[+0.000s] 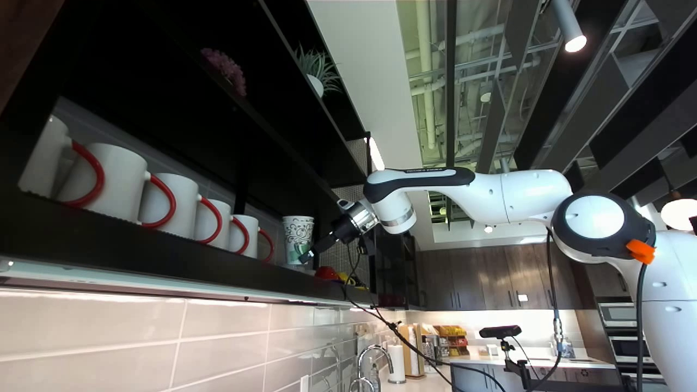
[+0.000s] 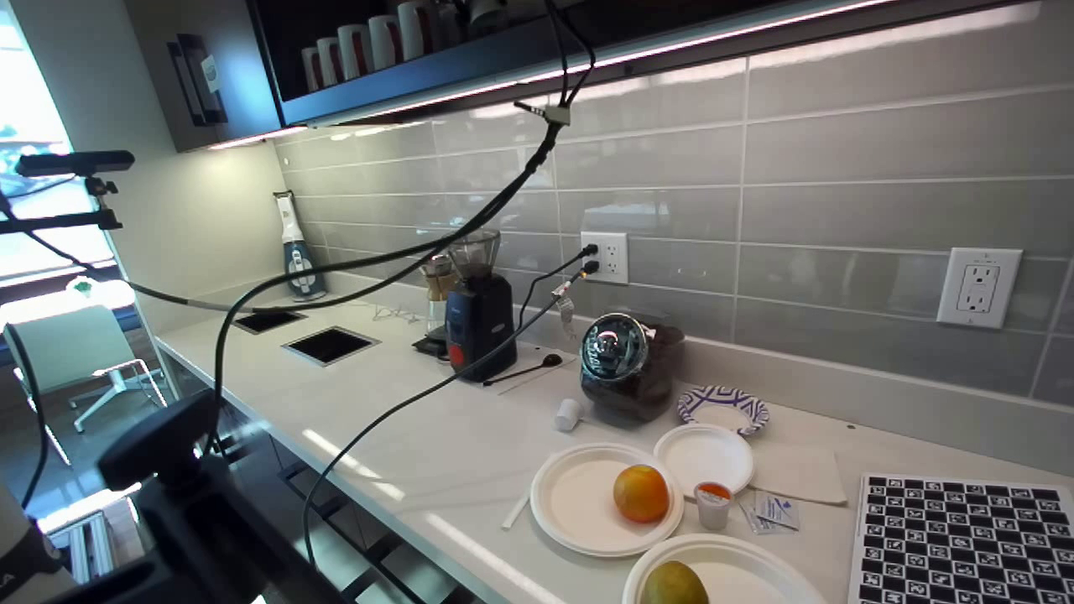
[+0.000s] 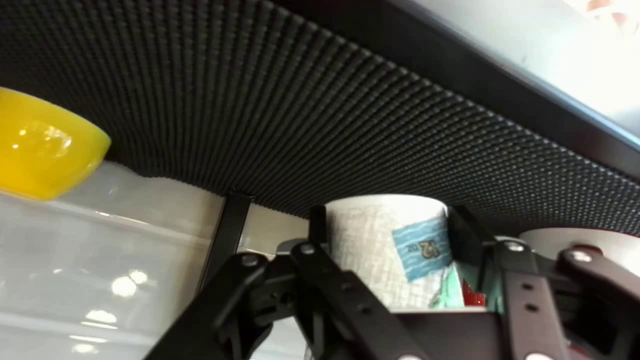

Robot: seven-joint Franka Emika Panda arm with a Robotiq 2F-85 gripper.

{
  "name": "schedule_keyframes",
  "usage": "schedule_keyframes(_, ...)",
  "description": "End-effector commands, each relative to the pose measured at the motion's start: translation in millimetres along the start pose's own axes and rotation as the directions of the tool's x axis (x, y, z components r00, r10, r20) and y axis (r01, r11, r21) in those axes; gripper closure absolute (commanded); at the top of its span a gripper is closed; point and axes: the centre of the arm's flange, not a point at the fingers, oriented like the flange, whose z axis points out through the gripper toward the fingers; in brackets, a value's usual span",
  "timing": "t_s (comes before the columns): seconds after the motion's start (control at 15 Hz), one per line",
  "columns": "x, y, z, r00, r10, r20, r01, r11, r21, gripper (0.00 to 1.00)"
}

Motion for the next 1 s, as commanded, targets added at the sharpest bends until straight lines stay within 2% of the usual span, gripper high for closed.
schedule_keyframes(0.0, -1, -11, -24, 0.993, -0.099, 0.07, 0.106, 0.989, -0.098, 0.64)
schedule_keyframes(0.2, 2, -12, -39, 0.965, -0.212, 0.152, 0.237, 0.957, -0.17, 0.64)
schedule_keyframes(0.47, 3, -19, -51, 0.896, -0.346, 0.278, 0.407, 0.89, -0.205, 0.64)
schedule_keyframes(0.67, 7, -24, -58, 0.828, -0.433, 0.356, 0.524, 0.824, -0.218, 0.64)
schedule_keyframes(0.93, 16, -24, -66, 0.721, -0.539, 0.435, 0.667, 0.711, -0.223, 0.64)
